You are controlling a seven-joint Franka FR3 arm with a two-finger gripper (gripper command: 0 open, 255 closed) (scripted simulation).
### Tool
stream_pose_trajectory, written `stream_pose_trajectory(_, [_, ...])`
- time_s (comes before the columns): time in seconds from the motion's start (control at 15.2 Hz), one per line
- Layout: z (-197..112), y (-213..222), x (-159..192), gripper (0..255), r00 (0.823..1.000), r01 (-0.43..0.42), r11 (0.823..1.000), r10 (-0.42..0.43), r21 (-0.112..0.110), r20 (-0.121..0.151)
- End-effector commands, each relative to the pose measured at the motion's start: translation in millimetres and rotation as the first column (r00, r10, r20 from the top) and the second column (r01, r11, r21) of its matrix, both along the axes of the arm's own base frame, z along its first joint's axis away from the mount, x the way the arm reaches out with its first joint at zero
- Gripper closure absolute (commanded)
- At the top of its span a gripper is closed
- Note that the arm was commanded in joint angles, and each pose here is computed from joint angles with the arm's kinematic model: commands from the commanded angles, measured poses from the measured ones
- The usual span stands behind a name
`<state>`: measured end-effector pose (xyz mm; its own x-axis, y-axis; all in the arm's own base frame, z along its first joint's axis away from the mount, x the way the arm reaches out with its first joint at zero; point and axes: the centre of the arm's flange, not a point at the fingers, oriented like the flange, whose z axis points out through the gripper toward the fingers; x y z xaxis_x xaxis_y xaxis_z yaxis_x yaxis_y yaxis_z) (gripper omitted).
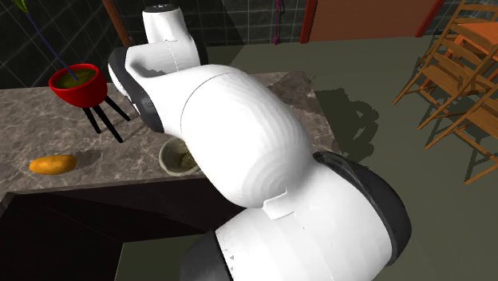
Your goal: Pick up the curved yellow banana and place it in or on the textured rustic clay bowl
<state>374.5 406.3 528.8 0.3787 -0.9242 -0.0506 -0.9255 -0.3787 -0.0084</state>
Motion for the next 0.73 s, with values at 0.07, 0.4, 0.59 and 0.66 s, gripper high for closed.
stream_pose_trajectory(0.07, [0.8, 16.4, -38.7, 255, 1.0, 0.001, 1.0, -0.001, 0.0, 0.0])
stream_pose_trajectory(0.4, [-25.6, 16.4, -38.7, 255, 1.0, 0.001, 1.0, -0.001, 0.0, 0.0])
stream_pose_trajectory(0.59, [-41.5, 16.4, -38.7, 255, 1.0, 0.001, 1.0, -0.001, 0.0, 0.0])
stream_pose_trajectory(0.66, [-46.8, 16.4, -38.7, 255, 1.0, 0.001, 1.0, -0.001, 0.0, 0.0])
